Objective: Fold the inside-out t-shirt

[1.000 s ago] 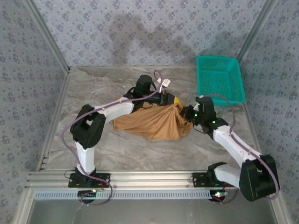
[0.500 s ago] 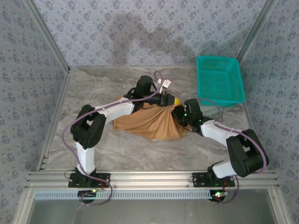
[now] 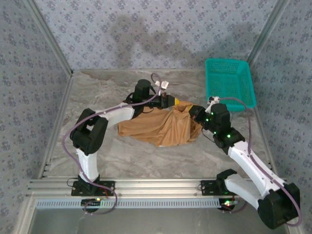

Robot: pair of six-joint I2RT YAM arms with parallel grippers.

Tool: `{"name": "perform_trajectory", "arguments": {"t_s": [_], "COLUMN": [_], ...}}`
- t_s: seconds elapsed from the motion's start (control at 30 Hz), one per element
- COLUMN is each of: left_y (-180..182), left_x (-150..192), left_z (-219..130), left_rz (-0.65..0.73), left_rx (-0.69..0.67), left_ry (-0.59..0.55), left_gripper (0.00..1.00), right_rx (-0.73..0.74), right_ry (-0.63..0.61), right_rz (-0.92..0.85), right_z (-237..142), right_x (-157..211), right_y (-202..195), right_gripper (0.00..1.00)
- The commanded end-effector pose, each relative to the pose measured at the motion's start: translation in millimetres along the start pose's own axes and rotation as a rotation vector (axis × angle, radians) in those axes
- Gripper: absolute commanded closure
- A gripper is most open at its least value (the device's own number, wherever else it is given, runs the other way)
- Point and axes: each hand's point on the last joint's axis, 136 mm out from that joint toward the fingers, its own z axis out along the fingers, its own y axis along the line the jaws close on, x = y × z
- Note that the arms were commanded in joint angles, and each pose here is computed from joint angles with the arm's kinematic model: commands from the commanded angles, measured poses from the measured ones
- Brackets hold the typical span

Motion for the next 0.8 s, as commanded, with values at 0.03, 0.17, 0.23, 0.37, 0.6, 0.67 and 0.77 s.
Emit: {"name": "perform_trajectory", "arguments": {"t_s": [0.03,0.17,0.23,0.37,0.6,0.67,0.77], "left_y": [16,36,41,41,40,42,43], "left_x": [-12,-12,-14,-8,25,33,42], "left_z": [1,4,6,16,30,33,36], "left_rz": [-0.039,-0.096,-0.124,-0.160,-0.147,-0.151,-0.146], "left_rx": [0.017,0.016,0.036,0.071,0.050,0.041,0.030], "left_ry": [-0.091,-0.142,-0.163,-0.166,-0.101,-0.087,-0.071], "left_gripper": [1.00,1.00,1.00,1.00,1.00,1.00,1.00], "right_rx": [-0.057,0.007,0.064,0.274,0.368,0.388,0.395], "right_ry": [0.037,0.077,0.112,0.128,0.132,0.133,0.143], "right_rz": [-0.123,-0.105,-0.074,-0.007,-0.024,-0.044,-0.063], "right_z": [-6,-7,-7,-17,-32,-39,-45], "right_x": [27,65,87,116,109,98,88], "right_y": [-11,-56,-84,-145,-149,-137,-122], "right_gripper": [1.00,1.00,1.00,1.00,0.83,0.76,0.81]}}
